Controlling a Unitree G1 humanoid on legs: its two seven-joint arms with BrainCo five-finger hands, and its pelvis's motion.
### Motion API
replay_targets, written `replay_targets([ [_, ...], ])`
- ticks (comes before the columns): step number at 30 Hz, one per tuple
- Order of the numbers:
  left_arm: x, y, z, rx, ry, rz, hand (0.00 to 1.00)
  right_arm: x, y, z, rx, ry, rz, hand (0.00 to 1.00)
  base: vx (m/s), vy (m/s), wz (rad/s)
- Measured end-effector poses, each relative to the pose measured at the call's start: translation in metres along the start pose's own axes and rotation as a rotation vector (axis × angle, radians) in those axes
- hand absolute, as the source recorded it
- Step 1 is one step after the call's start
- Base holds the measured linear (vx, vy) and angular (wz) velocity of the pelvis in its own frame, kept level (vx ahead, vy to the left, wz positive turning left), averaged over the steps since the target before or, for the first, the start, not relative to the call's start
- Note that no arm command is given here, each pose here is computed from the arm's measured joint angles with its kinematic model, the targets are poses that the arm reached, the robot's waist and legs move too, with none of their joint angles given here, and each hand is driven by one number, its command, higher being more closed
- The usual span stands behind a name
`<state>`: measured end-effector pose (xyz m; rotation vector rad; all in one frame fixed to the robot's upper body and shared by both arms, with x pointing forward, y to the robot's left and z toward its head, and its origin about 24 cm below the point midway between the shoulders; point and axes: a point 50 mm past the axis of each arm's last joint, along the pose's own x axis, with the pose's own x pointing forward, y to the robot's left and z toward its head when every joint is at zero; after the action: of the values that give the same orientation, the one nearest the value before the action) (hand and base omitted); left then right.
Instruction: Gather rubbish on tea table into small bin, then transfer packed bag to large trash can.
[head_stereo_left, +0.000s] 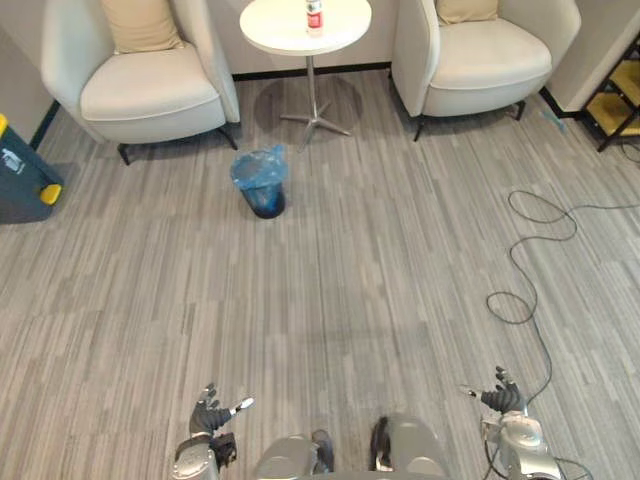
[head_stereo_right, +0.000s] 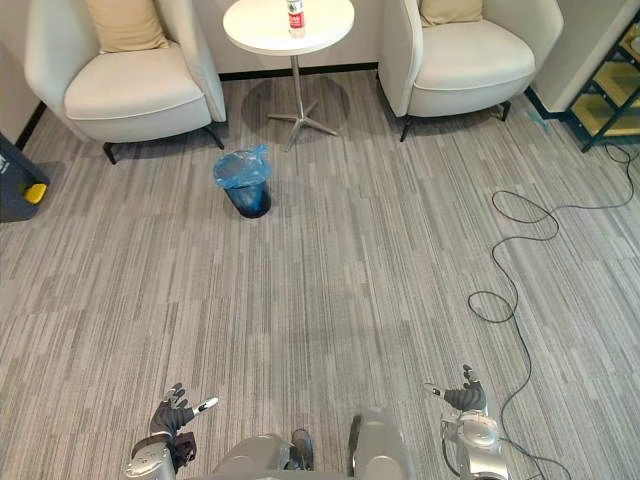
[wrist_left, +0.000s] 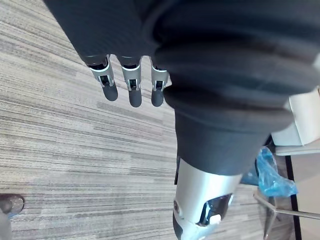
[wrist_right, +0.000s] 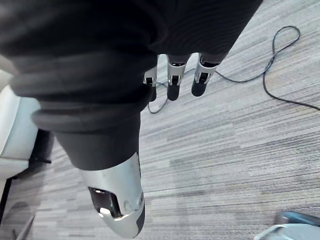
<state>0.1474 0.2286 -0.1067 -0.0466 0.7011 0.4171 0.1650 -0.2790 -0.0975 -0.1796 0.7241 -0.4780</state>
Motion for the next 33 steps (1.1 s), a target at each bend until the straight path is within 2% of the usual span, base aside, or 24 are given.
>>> replay_targets([
  [6,0.005,-0.022,0.013,-0.004,-0.036,-0.058,0.0,0.004,0.007,0.014,0.028,-0.034,0.011,0.0,0.62,-0.323,0.51],
  [9,0.002,-0.017,0.01,0.001,-0.029,-0.054,0.0,0.005,0.021,0.024,0.034,-0.061,0.041,0.0,0.66,-0.307,-0.08],
  [16,-0.001,-0.011,0.014,-0.04,-0.053,-0.022,0.0,0.014,0.023,0.051,0.051,-0.122,0.031,0.0,0.63,-0.094,-0.44],
  [19,-0.007,0.0,-0.003,-0.039,-0.003,0.013,0.0,0.013,0.022,0.041,0.04,-0.085,0.027,0.0,0.74,0.166,-0.65],
  [24,-0.001,0.001,0.005,-0.053,-0.015,0.037,0.0,0.006,0.021,0.012,0.027,0.0,0.023,0.0,0.8,0.162,0.27],
  [33,0.007,-0.001,0.02,-0.027,-0.049,0.025,0.0,0.0,0.031,0.007,-0.017,-0.004,0.062,0.0,0.62,-0.063,0.53],
])
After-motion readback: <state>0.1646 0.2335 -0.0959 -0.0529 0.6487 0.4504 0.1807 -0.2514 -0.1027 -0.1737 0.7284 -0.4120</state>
